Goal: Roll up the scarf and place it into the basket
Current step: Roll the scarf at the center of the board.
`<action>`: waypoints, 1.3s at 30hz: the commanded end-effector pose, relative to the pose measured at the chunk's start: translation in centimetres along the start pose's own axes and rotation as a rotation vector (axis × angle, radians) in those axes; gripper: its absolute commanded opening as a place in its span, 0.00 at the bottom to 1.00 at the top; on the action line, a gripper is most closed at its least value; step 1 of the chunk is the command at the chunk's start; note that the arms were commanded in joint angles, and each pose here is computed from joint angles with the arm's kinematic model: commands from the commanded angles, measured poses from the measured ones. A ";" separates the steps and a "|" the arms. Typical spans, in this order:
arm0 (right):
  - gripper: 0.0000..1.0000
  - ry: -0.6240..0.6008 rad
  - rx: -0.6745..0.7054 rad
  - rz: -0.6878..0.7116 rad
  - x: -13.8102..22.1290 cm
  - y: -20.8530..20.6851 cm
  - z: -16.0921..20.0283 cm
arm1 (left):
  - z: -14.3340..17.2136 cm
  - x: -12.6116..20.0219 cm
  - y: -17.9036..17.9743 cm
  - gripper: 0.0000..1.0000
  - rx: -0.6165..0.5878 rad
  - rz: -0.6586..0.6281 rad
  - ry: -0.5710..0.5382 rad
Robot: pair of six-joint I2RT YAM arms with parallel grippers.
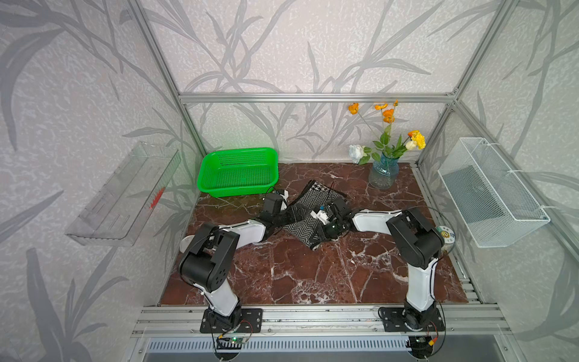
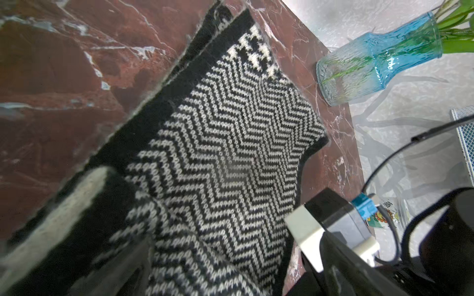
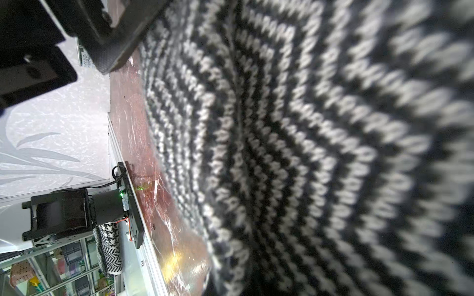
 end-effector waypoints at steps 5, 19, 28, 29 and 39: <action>0.34 -0.022 0.096 0.259 4.1 -0.4 -0.2 | 0.4 -1.4 3.0 1.00 0.060 -0.079 -0.018; 0.99 -0.105 0.751 0.868 7.7 7.9 -1.9 | 0.1 -2.1 2.8 1.00 0.113 -0.081 0.015; 0.99 0.021 0.837 0.903 3.6 7.3 -0.9 | 0.1 -2.2 2.0 0.99 0.142 -0.053 0.032; 0.99 0.037 0.847 0.922 3.2 7.1 -0.8 | 0.1 -2.2 1.9 0.99 0.142 -0.048 0.035; 0.97 0.166 0.885 1.002 -0.6 5.0 0.8 | -0.3 -2.1 1.2 0.99 0.147 -0.040 0.042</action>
Point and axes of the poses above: each gripper's point midway between its finger pads, its own x axis back along the fingers, its own y axis along the line the jaws close on, z = x × y, the point moved 1 cm from there along x, back along the fingers, and after that the axes turned 10 degrees about x, right-handed, at the moved point
